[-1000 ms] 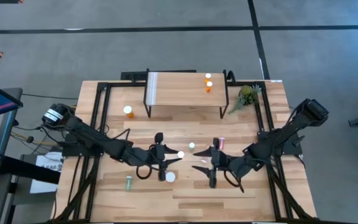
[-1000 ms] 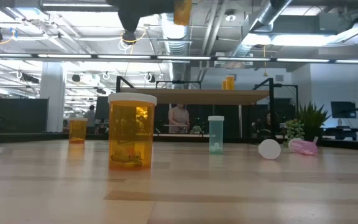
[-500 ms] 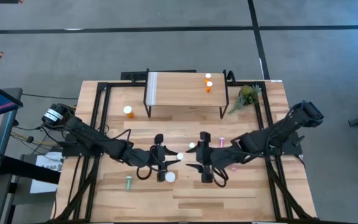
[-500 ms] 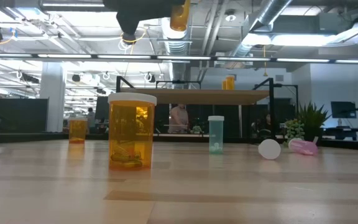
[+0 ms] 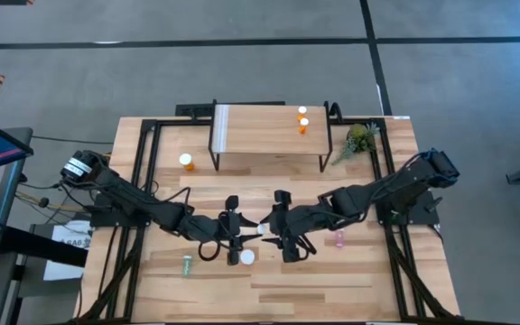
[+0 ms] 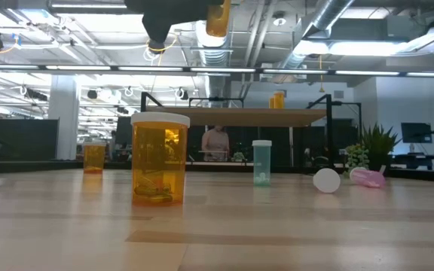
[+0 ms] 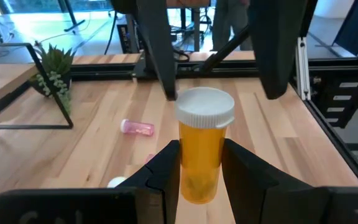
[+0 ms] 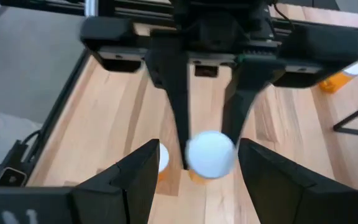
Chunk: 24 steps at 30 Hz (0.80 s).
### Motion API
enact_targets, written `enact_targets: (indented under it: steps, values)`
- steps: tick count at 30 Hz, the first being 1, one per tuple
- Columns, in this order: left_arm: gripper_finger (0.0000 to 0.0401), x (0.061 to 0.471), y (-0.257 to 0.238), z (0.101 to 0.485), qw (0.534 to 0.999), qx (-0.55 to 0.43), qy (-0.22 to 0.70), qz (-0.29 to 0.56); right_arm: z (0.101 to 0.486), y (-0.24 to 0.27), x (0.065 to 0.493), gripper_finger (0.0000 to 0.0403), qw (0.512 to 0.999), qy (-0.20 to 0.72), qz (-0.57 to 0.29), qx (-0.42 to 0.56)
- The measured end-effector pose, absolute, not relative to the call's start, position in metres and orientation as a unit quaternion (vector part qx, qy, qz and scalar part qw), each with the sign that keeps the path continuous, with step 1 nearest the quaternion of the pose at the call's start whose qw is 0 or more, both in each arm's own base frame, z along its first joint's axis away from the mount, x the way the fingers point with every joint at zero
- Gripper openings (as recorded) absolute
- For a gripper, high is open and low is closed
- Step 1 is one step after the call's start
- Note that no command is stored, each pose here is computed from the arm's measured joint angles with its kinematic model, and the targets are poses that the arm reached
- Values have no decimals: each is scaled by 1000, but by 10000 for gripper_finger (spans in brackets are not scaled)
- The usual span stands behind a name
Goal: Pick and place medicine bottles onto shelf by color
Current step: Put the small orange pill bottle on the shelf aligned with the small orange pill bottles
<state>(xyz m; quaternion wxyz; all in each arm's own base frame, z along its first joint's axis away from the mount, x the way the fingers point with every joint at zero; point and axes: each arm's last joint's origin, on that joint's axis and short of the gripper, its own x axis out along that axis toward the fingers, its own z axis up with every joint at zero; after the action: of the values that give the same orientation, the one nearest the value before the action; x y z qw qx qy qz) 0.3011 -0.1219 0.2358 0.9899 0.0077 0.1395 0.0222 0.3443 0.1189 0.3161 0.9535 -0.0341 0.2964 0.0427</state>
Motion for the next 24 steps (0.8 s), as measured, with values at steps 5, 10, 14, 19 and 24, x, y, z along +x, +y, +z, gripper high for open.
enact_targets:
  steps: [5,10,14,19,24]
  values:
    - [91,301,-122,236,990,7,137,21,316,118,344,244,953,297,42,-34]
    - [91,301,-122,236,990,6,137,21,316,117,345,244,953,297,39,-34]
    - [91,301,-122,236,990,6,137,21,316,116,345,244,954,297,34,-32]
    - [91,301,-122,237,990,6,137,21,316,115,346,244,954,298,32,-28]
    - [91,301,-122,237,990,6,136,21,315,114,345,242,953,300,31,-29]
